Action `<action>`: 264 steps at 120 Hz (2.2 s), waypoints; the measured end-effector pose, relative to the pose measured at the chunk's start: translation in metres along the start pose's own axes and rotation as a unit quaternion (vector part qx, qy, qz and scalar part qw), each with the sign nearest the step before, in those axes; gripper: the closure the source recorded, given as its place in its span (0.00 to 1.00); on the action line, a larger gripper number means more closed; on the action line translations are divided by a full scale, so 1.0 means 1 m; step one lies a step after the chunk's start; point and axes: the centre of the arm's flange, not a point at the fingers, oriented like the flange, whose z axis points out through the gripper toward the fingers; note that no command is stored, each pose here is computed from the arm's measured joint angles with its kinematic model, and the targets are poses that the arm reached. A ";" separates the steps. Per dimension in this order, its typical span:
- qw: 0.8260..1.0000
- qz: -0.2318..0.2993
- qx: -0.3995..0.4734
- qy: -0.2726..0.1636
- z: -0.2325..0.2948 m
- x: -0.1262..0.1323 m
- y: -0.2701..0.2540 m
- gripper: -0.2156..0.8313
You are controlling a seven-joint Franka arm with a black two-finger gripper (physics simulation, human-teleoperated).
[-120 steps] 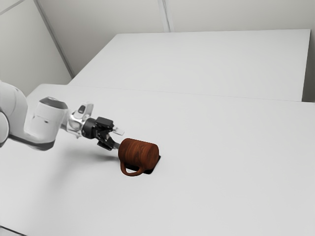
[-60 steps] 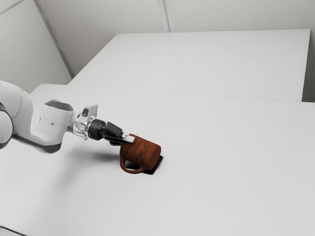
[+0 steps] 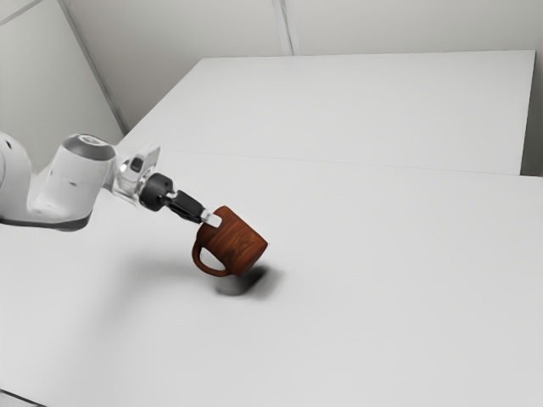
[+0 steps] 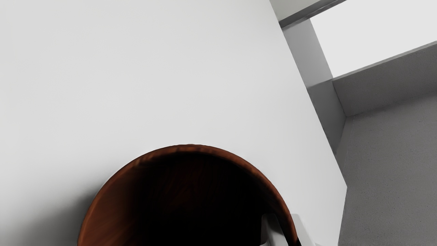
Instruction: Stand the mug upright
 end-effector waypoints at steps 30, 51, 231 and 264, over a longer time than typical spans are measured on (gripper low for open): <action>0.959 0.068 0.223 -0.162 -0.031 0.035 0.048 0.95; 0.916 0.072 0.340 -0.203 -0.028 0.046 0.045 0.96; 0.887 -0.095 0.432 -0.132 -0.137 0.155 0.153 0.21; 0.884 -0.126 0.428 -0.142 -0.135 0.149 0.152 0.21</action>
